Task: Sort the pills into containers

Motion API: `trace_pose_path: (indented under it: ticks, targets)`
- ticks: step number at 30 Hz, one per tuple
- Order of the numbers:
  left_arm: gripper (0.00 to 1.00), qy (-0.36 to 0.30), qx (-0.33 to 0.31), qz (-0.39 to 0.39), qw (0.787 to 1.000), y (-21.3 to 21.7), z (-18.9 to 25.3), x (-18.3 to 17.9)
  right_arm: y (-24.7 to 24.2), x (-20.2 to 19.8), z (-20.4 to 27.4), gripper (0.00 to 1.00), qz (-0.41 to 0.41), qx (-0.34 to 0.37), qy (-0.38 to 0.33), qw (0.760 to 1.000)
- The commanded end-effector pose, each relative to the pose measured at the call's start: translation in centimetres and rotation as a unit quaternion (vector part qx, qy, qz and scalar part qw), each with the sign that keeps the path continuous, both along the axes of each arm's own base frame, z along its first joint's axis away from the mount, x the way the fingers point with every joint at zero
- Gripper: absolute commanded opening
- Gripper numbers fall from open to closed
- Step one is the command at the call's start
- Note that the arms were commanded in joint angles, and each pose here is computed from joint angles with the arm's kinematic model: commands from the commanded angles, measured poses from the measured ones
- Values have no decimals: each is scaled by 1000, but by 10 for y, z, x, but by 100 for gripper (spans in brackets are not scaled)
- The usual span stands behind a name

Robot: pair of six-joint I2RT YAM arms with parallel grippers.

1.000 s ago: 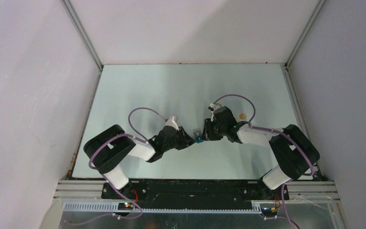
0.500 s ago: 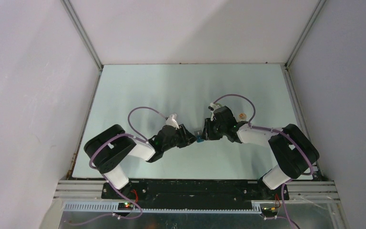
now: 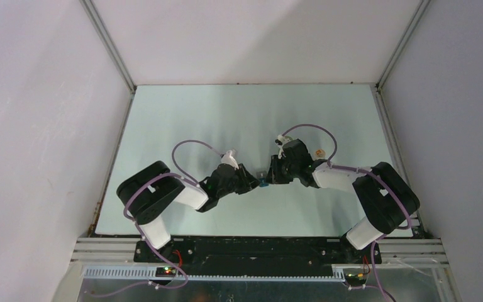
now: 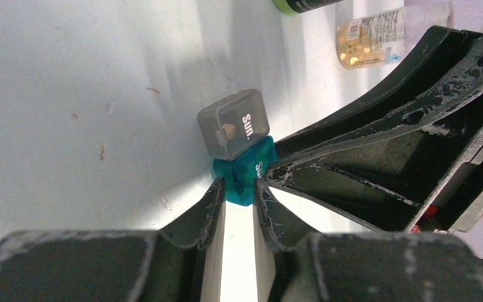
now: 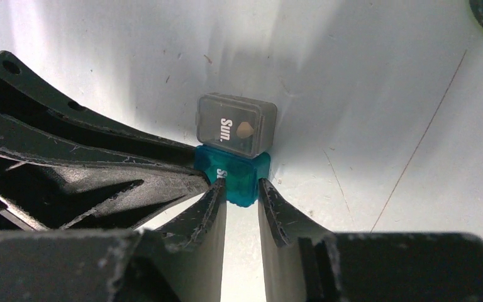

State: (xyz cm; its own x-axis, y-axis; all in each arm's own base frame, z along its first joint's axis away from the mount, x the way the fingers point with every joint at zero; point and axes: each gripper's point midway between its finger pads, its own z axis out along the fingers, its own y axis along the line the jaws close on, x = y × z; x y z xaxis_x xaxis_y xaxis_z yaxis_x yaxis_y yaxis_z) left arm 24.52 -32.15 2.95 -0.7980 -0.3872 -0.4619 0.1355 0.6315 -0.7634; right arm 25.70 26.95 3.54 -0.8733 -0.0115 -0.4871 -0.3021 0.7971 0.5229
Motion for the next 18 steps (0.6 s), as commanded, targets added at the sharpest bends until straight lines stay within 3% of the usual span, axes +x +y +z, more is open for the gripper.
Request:
trace_pose_path:
  ticks: [1,7,10,12,18]
  targets:
    - [20,-8,27,14,999,2,-9,9,2,-1,-7,27,3,2,8,1000]
    - [6,2,46,17,999,7,-22,6,1,-1,-9,25,1,2,12,1000]
    - [7,2,44,17,999,9,-22,5,2,0,-6,26,-2,5,10,1000]
    - [13,-2,38,18,999,8,-17,6,2,2,-1,26,-6,8,3,1000]
    - [41,-45,53,30,997,11,23,19,0,18,36,30,-29,15,-42,999]
